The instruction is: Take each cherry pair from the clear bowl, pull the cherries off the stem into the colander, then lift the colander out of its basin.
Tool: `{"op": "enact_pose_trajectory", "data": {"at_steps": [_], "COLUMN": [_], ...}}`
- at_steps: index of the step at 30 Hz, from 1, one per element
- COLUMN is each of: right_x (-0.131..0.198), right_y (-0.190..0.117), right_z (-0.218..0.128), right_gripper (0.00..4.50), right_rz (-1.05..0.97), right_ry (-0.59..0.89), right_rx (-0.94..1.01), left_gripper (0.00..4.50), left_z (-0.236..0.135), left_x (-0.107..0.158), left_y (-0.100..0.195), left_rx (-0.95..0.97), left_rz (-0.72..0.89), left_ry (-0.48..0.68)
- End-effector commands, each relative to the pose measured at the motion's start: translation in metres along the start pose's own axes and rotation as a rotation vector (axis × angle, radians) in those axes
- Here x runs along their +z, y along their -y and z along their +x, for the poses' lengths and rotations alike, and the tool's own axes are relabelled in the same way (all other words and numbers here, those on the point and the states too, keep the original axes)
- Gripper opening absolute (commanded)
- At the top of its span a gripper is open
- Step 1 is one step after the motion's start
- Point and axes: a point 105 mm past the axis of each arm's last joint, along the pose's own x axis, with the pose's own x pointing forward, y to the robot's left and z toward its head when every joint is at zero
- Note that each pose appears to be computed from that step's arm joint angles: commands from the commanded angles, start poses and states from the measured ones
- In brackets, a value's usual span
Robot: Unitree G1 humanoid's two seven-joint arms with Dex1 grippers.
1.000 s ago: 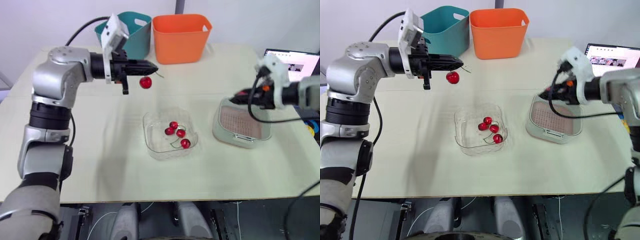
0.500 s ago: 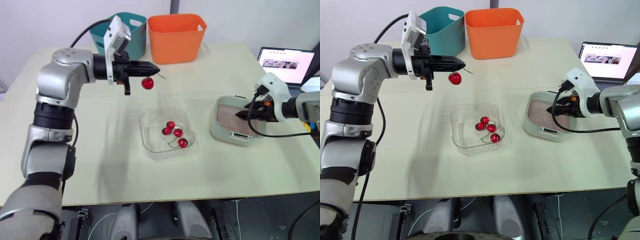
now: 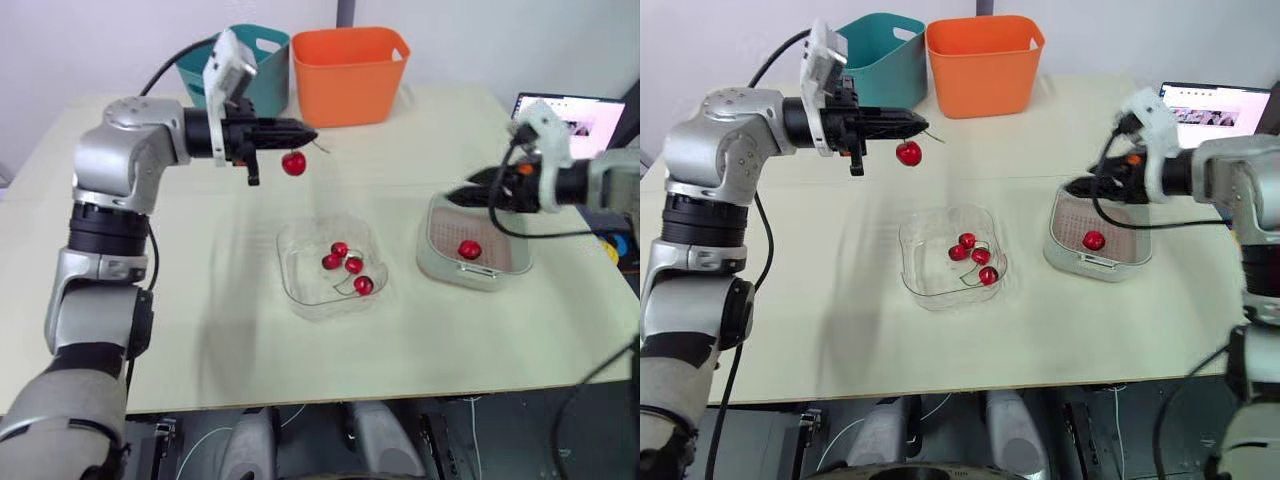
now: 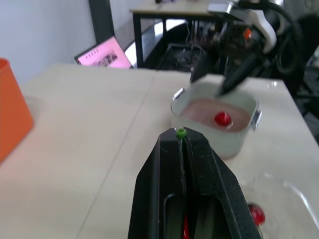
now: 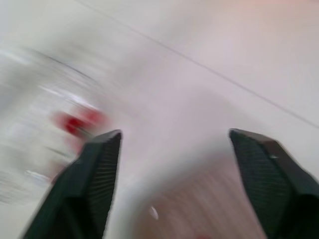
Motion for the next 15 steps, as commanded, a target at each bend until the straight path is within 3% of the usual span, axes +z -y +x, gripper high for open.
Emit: {"op": "enact_pose_trajectory", "data": {"at_steps": [1,5,15], "right_x": [0.036,0.052,0.069], "right_y": [-0.032,-0.051,-0.076], "right_z": [0.011,0.037,0.064], "right_gripper": [4.47,4.47,4.47], "right_rz": [0.002,0.038,0.073], "right_ry": [0.128,0.188,0.248], "right_rx": [0.151,0.273,0.409], "left_gripper": [0.00,0.00,0.00], "left_z": [-0.008,-0.006,-0.005], "left_x": [0.034,0.037,0.035], "left_y": [0.007,0.012,0.021], "left_rx": [-0.039,-0.063,-0.084], "left_rz": [-0.007,-0.011,-0.017], "left_ry": [0.106,0.100,0.087]}}
